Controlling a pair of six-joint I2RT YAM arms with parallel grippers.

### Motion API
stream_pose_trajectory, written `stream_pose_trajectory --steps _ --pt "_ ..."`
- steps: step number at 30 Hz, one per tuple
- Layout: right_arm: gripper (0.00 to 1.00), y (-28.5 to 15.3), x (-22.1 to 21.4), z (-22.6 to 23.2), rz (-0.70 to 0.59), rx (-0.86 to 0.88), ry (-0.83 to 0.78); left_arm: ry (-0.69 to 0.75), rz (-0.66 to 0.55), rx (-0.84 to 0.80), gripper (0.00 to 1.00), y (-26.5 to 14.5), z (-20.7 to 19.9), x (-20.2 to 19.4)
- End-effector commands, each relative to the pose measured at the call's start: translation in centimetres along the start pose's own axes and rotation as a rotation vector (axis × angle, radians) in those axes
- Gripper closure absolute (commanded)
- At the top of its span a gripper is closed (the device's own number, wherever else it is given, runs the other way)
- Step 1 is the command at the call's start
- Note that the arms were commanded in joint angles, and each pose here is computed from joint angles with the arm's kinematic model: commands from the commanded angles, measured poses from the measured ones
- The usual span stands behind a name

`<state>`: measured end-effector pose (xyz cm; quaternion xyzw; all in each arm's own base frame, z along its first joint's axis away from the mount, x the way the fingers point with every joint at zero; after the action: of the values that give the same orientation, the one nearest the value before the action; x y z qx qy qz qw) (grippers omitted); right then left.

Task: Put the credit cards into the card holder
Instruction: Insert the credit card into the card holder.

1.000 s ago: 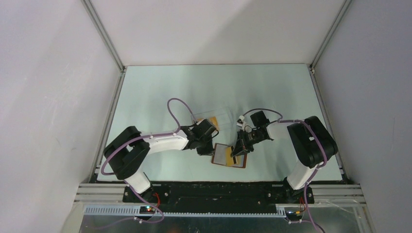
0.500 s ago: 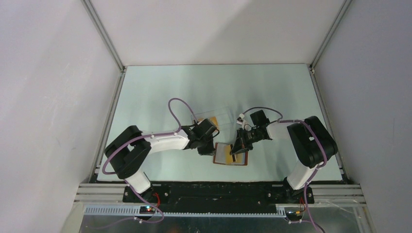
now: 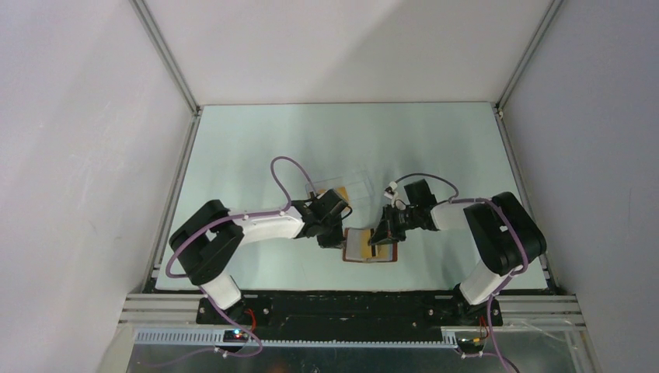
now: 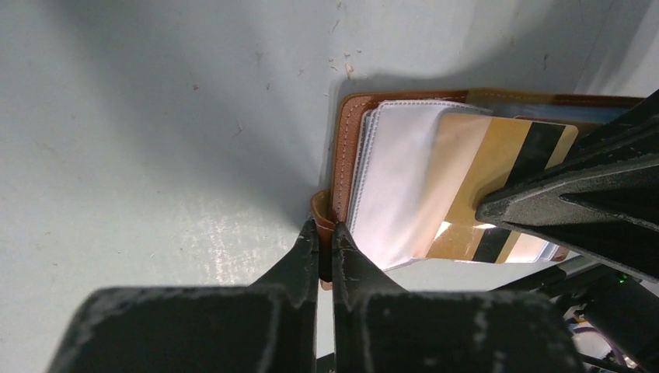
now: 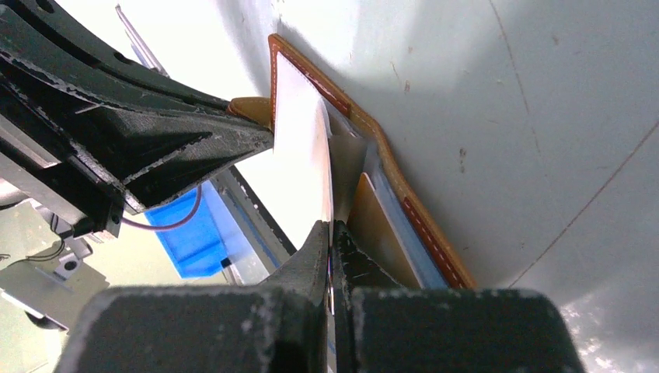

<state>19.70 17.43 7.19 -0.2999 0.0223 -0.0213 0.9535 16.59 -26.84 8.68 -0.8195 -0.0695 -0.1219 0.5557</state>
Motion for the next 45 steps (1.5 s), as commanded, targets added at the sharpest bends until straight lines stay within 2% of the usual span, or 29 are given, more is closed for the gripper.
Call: stream_pose_trajectory --steps 1,11,12,16,18,20,24,29,37,41,45 --pt "1.0 0.2 1.5 0.3 -0.133 -0.027 -0.067 0.014 0.054 0.022 1.0 0.8 0.3 -0.9" --pt "1.0 2.1 -0.4 0.7 -0.101 -0.074 -0.064 -0.003 0.053 0.011 1.0 0.4 0.2 -1.0" --pt "0.96 1.8 -0.4 1.0 -0.114 -0.079 -0.068 -0.004 0.053 0.014 1.0 0.4 0.3 -1.0" --pt "0.6 0.8 -0.8 1.7 -0.143 -0.119 -0.057 -0.009 0.047 0.014 1.0 0.3 0.3 -1.0" --pt "0.49 0.2 -1.0 1.9 -0.157 -0.151 -0.048 -0.011 0.046 0.016 1.0 0.3 0.3 -1.0" --pt "0.39 -0.3 -1.3 2.0 -0.161 -0.184 -0.036 -0.01 0.047 0.016 1.0 0.3 0.3 -1.0" --pt "0.27 -0.6 -1.1 2.4 -0.174 -0.206 -0.043 -0.005 0.045 0.012 1.0 0.3 0.2 -0.9" --pt "0.23 0.2 -1.0 2.4 -0.135 -0.186 -0.036 0.002 0.047 0.004 1.0 0.4 -0.1 -0.7" --pt "0.26 2.5 -1.4 4.2 -0.006 -0.065 -0.061 0.002 0.051 0.0 1.0 0.4 -0.2 -0.7" --pt "0.26 3.0 -1.4 5.5 0.009 0.006 -0.06 0.001 0.05 -0.001 1.0 0.3 -0.2 -0.7" --pt "0.25 2.8 -1.6 5.7 0.007 0.0 -0.03 -0.005 0.038 -0.007 1.0 -0.1 -0.2 -0.7"
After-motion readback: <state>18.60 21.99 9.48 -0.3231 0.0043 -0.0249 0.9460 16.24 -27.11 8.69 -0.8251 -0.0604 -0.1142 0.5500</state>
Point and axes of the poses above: each gripper's point midway between its finger pads, its own y axis out along the fingers, its own z axis along the line the jaws close on, x = y × z, the point moved 8 cm from there along -y, back along the fingers, and after that the axes turned 9 degrees about y, right-handed, at the moved point
